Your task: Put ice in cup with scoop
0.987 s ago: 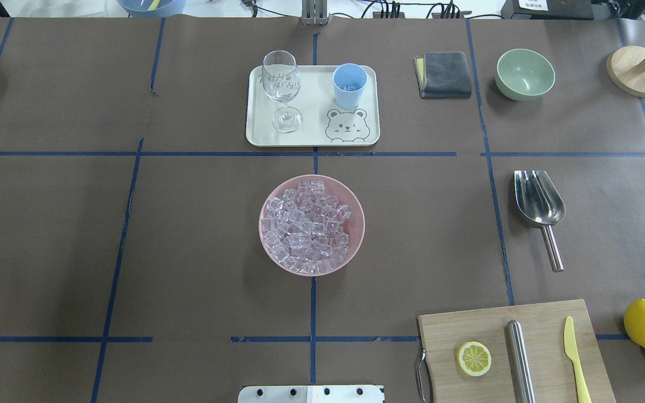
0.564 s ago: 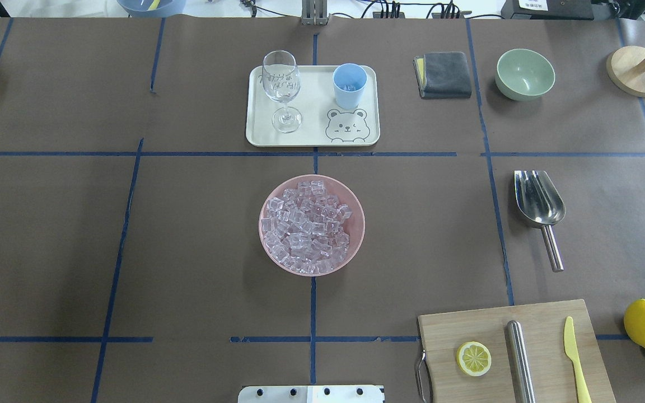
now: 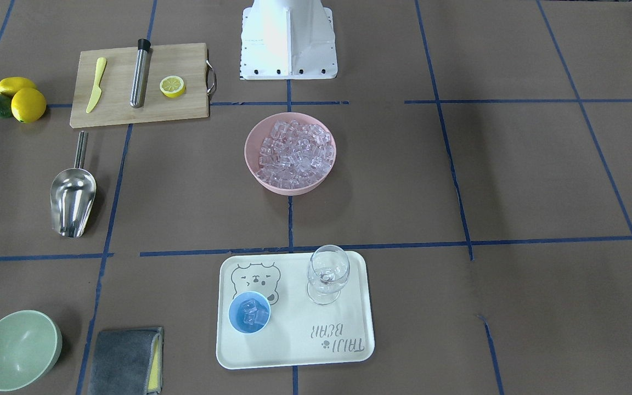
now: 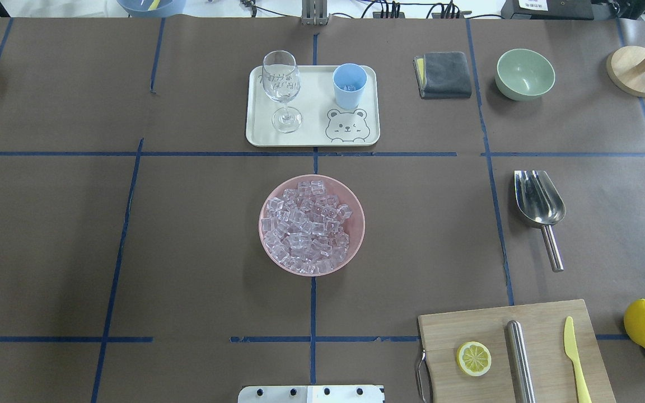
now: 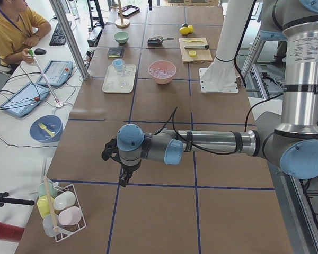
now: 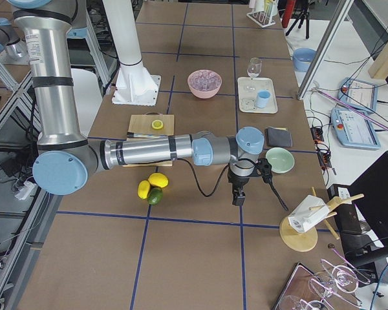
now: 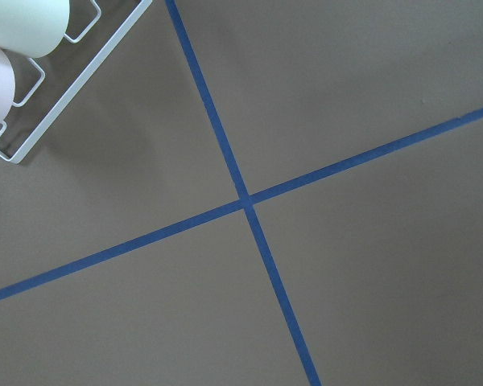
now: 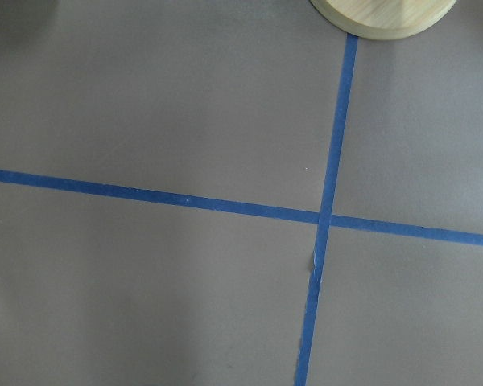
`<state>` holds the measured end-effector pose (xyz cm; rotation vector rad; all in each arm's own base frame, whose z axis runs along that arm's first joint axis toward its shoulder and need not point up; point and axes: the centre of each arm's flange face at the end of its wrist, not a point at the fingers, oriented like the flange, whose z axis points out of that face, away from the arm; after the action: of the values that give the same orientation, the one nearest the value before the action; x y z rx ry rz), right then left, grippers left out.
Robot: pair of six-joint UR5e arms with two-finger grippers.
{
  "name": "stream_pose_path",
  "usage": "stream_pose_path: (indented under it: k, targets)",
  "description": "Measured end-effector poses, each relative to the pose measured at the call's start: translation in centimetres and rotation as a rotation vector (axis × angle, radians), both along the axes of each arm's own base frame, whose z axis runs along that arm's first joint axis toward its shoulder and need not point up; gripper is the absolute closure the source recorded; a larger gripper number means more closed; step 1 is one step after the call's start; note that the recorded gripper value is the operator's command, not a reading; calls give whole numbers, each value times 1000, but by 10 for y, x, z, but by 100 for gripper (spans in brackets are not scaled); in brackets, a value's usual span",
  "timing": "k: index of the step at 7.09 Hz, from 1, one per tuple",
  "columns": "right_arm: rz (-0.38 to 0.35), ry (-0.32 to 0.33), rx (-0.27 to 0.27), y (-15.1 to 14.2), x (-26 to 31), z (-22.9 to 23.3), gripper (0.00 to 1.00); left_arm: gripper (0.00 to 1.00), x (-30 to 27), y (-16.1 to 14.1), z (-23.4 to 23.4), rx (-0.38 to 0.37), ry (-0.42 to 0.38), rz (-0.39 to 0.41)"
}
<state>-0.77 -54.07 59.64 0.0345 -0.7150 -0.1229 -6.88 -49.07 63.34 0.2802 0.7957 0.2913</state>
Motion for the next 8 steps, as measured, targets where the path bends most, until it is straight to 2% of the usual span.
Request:
stream_pose_path:
  k: [3, 5, 6, 8]
  targets:
    - [2, 1, -5, 0, 0, 1, 0, 0, -1, -4, -4, 8, -11, -2]
    - [4, 1, -13, 0, 0, 4, 0, 0, -7, -9, 0, 5, -97, -21]
    - [3, -4, -16, 1, 0, 5, 0, 0, -9, -9, 2, -18, -121, -26]
    - [3, -13, -22, 1, -1, 7, 0, 0, -10, -13, 2, -118, -131, -22]
